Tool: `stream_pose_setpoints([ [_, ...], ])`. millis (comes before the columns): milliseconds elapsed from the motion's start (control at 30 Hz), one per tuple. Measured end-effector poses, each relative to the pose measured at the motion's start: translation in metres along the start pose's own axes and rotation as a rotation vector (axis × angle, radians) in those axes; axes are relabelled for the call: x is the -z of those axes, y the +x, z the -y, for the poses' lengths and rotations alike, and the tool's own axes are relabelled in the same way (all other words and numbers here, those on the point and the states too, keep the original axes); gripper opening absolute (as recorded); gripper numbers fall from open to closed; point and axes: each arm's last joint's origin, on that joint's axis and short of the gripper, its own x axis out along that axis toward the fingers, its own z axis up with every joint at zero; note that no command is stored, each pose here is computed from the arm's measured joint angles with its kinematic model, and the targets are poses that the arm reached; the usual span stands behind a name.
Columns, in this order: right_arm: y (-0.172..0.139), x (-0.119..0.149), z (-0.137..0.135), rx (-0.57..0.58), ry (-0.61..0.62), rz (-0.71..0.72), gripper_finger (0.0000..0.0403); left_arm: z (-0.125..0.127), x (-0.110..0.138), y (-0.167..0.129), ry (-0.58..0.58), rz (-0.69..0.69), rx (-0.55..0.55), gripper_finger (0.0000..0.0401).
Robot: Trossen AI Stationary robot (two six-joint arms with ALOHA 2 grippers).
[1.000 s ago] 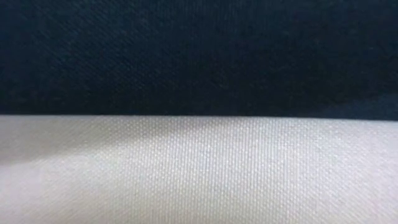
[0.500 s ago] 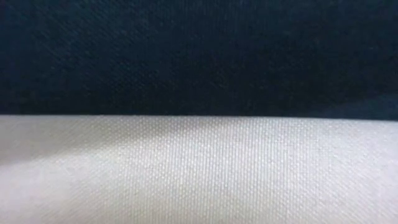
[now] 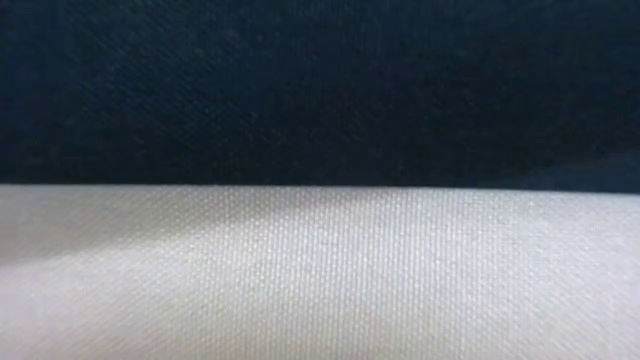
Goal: Sort clothes
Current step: Return to Home Position
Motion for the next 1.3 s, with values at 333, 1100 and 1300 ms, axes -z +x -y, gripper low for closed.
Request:
stream_pose_setpoints([
  [333, 0.000, 0.003, -0.007, -0.047, 0.107, -0.032, 0.0000, -0.008, 0.001, 0.001, 0.008, -0.007, -0.081, 0.0000],
  [1100, -0.002, 0.018, -0.012, -0.080, 0.033, -0.191, 0.0029, -0.015, 0.007, 0.001, 0.013, -0.059, -0.258, 0.0000],
  [1300, -0.003, 0.026, -0.012, -0.069, 0.109, -0.274, 0.0029, -0.016, 0.005, 0.000, 0.030, -0.082, -0.293, 0.0000],
])
